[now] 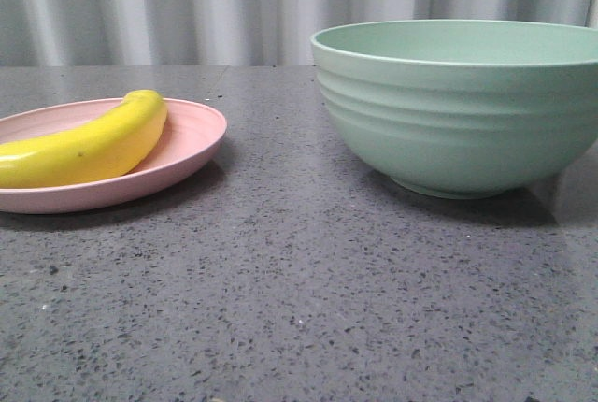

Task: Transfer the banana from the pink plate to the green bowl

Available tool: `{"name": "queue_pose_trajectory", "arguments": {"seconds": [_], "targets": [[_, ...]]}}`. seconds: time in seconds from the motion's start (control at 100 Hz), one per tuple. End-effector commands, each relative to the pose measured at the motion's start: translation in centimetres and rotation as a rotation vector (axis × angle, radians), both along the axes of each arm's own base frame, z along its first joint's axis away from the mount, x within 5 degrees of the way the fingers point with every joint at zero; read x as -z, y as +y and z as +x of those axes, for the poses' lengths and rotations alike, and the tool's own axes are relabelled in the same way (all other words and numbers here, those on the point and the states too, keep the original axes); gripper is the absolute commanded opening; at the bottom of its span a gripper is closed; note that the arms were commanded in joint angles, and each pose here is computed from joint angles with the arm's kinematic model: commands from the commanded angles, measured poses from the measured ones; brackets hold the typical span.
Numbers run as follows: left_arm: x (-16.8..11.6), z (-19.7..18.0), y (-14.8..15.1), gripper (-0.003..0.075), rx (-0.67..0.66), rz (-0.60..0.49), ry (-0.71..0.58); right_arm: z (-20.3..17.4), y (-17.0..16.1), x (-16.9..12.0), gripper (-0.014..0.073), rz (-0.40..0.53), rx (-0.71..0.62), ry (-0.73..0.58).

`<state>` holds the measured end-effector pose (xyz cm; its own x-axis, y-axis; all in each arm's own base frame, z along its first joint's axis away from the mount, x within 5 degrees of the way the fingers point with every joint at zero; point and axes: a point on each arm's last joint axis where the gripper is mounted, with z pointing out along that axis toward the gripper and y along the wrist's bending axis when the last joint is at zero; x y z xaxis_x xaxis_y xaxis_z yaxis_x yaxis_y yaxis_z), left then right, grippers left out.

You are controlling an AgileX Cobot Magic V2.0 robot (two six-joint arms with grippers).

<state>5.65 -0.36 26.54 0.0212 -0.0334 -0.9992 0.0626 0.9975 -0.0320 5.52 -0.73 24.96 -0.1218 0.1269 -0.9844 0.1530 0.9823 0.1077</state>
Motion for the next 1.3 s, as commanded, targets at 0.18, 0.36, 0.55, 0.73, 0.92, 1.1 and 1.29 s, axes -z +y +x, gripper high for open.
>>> {"name": "queue_pose_trajectory", "arguments": {"seconds": [0.18, 0.36, 0.55, 0.73, 0.92, 1.1, 1.29], "targets": [[-4.1, 3.2, -0.3, -0.002, 0.008, -0.009, 0.016, 3.0, -0.5, -5.9, -0.0064, -0.016, 0.0, 0.043], [-4.2, 5.2, -0.4, -0.0019, 0.006, -0.024, 0.024, 4.9, -0.8, -6.3, -0.0064, -0.012, 0.001, 0.07], [-4.3, 6.1, -0.4, 0.0171, 0.004, -0.026, -0.008, 5.8, -0.8, -5.6, -0.0064, 0.038, -0.004, 0.13], [-4.5, 7.1, -0.4, 0.0358, -0.004, -0.099, -0.044, 5.9, -0.8, -5.5, -0.0064, 0.041, -0.004, 0.137], [-4.8, 8.6, -1.7, 0.0363, 0.074, -0.087, 0.049, 5.9, -0.8, -5.5, -0.0064, 0.041, -0.004, 0.137], [-5.2, 10.8, -4.3, 0.0482, 0.21, -0.063, 0.182, 5.9, -0.8, -5.6, -0.0064, 0.04, -0.004, 0.134], [-5.4, 12.5, -7.7, 0.0459, 0.344, -0.004, 0.39, 5.9, -0.8, -5.6, -0.0064, 0.039, -0.004, 0.13]]}}
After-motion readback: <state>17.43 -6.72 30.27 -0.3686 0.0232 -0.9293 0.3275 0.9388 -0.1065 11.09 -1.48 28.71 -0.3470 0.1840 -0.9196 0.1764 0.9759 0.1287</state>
